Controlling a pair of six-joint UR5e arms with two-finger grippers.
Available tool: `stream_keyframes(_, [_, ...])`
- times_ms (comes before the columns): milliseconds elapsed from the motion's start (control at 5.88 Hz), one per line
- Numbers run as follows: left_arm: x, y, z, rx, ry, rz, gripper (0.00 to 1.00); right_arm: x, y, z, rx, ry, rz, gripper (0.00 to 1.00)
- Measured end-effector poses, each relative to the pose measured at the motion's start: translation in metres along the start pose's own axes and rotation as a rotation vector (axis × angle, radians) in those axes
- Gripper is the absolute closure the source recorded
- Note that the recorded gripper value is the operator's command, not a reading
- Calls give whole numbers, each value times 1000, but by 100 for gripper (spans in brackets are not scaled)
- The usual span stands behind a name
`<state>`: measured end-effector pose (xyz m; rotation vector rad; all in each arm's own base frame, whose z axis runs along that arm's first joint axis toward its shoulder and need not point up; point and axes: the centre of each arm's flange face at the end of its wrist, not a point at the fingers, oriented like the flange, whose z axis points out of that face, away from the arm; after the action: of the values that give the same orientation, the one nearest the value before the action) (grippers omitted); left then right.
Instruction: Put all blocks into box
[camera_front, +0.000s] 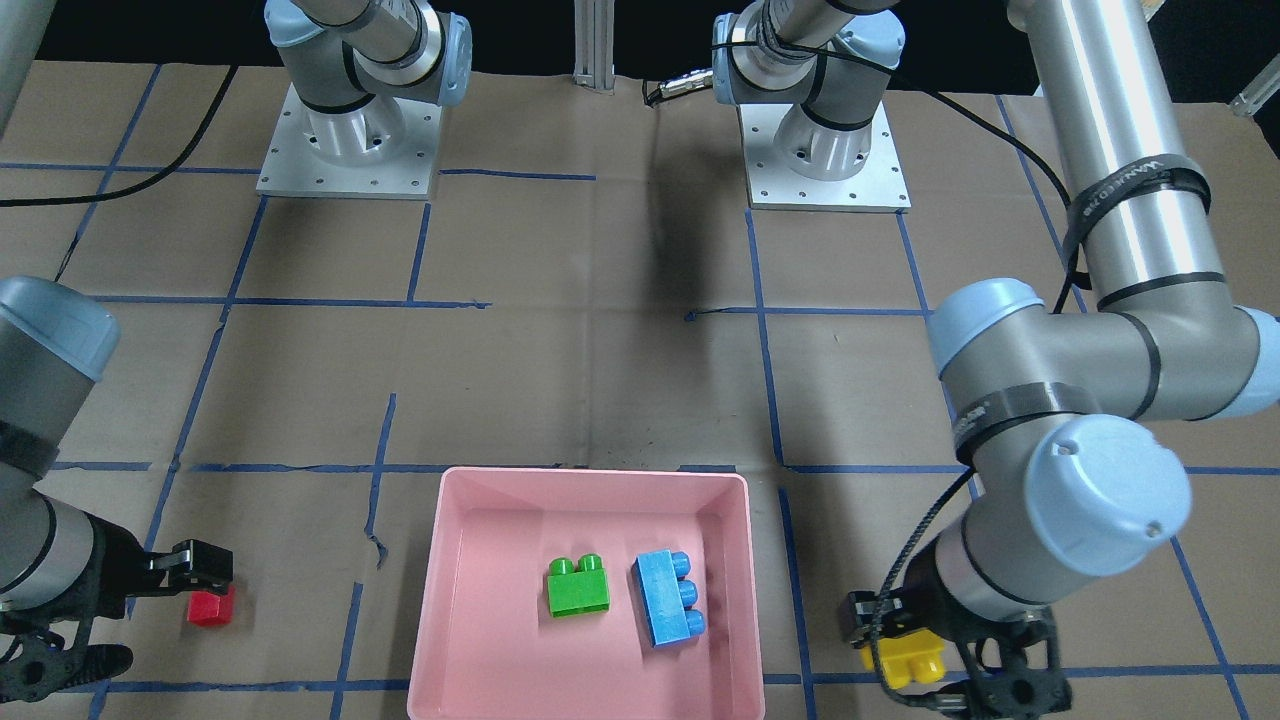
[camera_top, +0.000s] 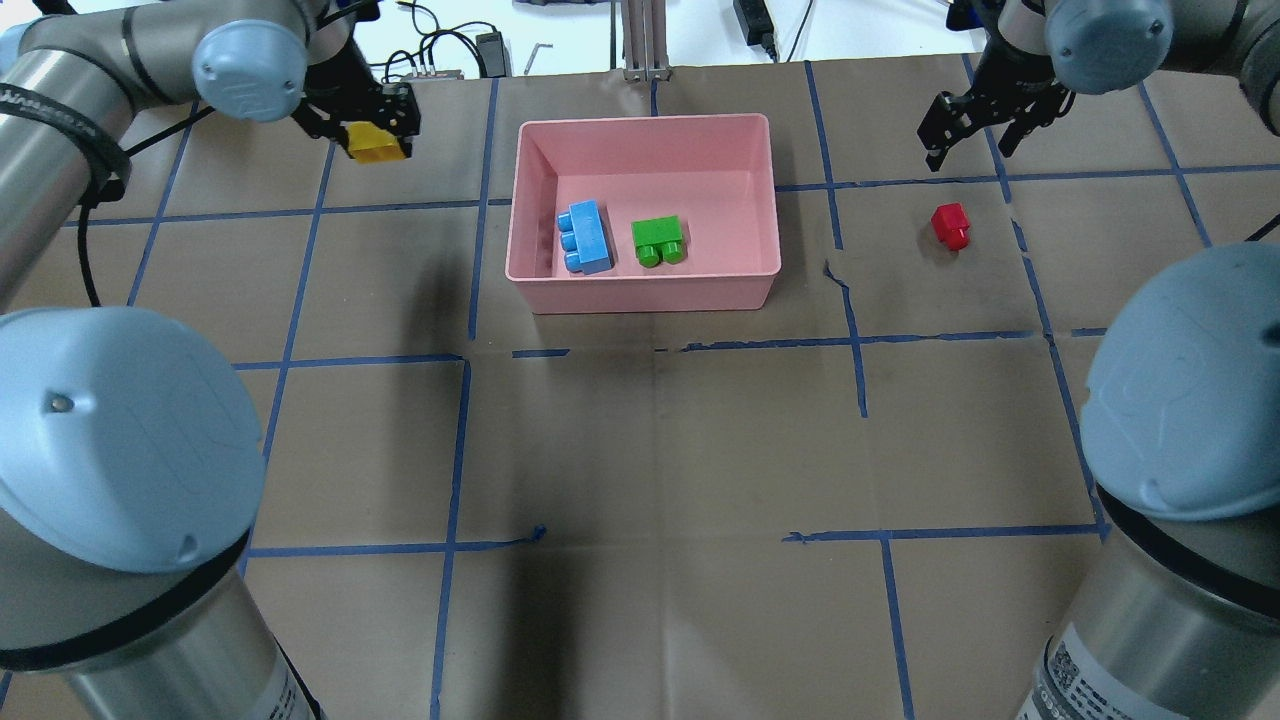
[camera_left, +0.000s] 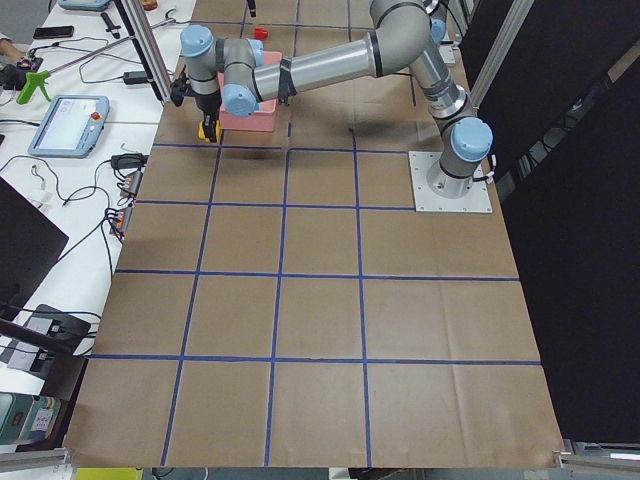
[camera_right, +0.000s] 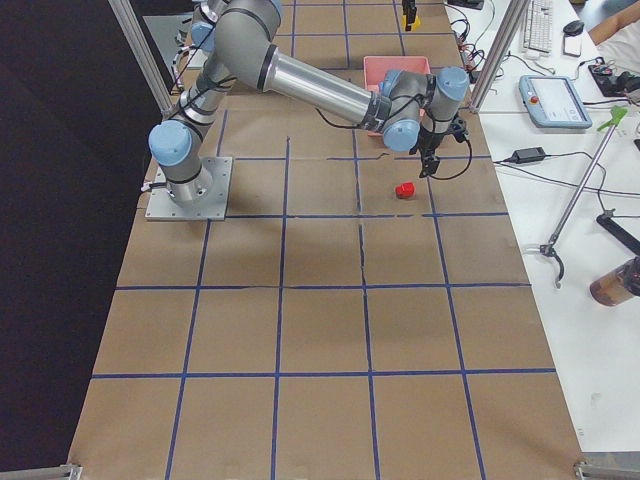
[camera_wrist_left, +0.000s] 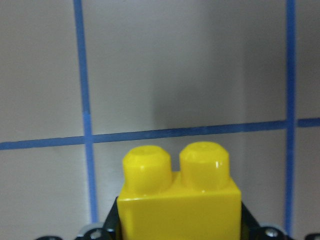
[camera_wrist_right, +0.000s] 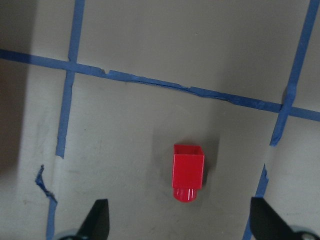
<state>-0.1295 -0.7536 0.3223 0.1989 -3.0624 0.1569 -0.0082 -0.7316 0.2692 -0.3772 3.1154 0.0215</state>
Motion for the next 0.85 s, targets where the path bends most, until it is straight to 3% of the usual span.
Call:
stream_keyframes(170, [56,15,1,-11,64,-85,92,3,1,17,12,20,-19,1])
stream_keyframes(340, [110,38,13,-35,94,-138,74,6,4,33,18,32,-26,1])
stream_keyframes(510, [146,56,40,-58,99,-150,2,9,10,49,5,27,-21,1])
stream_keyframes(680, [158,66,72,-72,95,-143,1,10,16,64,-16,18,-14,10])
stream_keyframes(850, [161,72,88,-69,96,-133,1,8,21,73,-31,12,-7,29])
